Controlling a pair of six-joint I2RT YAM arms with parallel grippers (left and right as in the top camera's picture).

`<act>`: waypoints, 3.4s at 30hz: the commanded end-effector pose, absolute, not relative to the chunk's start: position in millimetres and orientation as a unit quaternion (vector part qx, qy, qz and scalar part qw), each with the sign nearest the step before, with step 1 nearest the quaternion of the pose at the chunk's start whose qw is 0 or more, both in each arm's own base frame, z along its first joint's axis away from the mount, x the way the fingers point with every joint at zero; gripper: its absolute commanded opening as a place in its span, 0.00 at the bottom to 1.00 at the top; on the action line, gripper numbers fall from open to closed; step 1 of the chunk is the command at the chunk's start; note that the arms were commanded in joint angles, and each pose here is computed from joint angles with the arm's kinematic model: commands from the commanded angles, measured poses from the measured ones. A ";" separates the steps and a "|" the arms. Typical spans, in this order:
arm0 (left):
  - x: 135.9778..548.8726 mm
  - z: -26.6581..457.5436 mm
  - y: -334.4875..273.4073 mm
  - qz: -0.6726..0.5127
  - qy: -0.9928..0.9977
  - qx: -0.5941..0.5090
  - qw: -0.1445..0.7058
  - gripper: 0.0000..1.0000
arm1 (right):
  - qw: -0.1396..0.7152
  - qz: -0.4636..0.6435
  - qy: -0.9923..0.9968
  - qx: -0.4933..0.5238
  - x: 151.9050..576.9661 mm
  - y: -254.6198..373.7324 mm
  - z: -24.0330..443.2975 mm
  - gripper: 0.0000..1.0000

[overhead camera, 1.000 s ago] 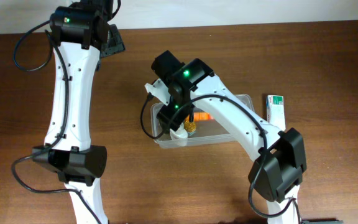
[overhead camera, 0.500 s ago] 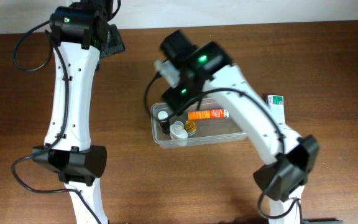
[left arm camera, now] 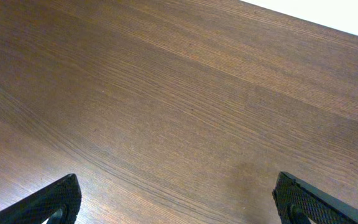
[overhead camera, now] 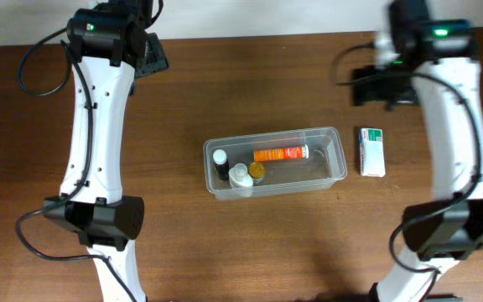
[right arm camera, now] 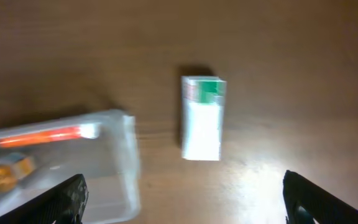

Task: Pack container
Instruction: 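Release the spray bottle and raise right gripper toward the Panadol box, then grasp the white-and-green Panadol box with right gripper and lift it, then carry the Panadol box over the container and lower it inside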

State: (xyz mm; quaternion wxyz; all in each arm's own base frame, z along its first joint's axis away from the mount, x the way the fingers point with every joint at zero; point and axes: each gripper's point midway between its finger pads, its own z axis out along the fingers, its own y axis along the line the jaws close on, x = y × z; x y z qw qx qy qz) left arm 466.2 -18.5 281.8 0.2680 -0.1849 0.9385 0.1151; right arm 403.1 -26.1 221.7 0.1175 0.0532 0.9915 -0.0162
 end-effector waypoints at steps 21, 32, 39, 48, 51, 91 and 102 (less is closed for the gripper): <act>465.0 288.1 -14.3 0.123 0.936 -0.183 0.275 0.99 | 0.061 0.016 0.998 0.019 369.7 -66.8 19.3 1.00; 465.0 288.1 -14.3 0.123 0.936 -0.183 0.275 0.99 | 0.062 0.008 0.998 0.008 364.2 -68.3 6.0 0.45; 465.1 288.1 -14.3 0.123 0.936 -0.183 0.275 0.99 | 0.060 0.009 0.998 0.010 363.3 -68.1 6.3 0.42; 465.1 288.1 -14.3 0.123 0.936 -0.183 0.275 1.00 | 0.064 0.009 0.998 0.012 386.4 -72.0 87.3 0.38; 465.0 288.1 -14.3 0.123 0.936 -0.183 0.275 0.99 | 0.093 0.018 0.996 0.002 400.3 -68.9 137.5 0.35; 465.0 288.1 -14.3 0.123 0.936 -0.183 0.275 0.99 | 0.039 0.076 0.796 -0.600 345.8 107.8 139.8 0.38; 465.1 288.1 -14.3 0.123 0.936 -0.183 0.275 0.99 | 0.038 0.073 0.789 -0.609 346.1 106.3 139.6 0.57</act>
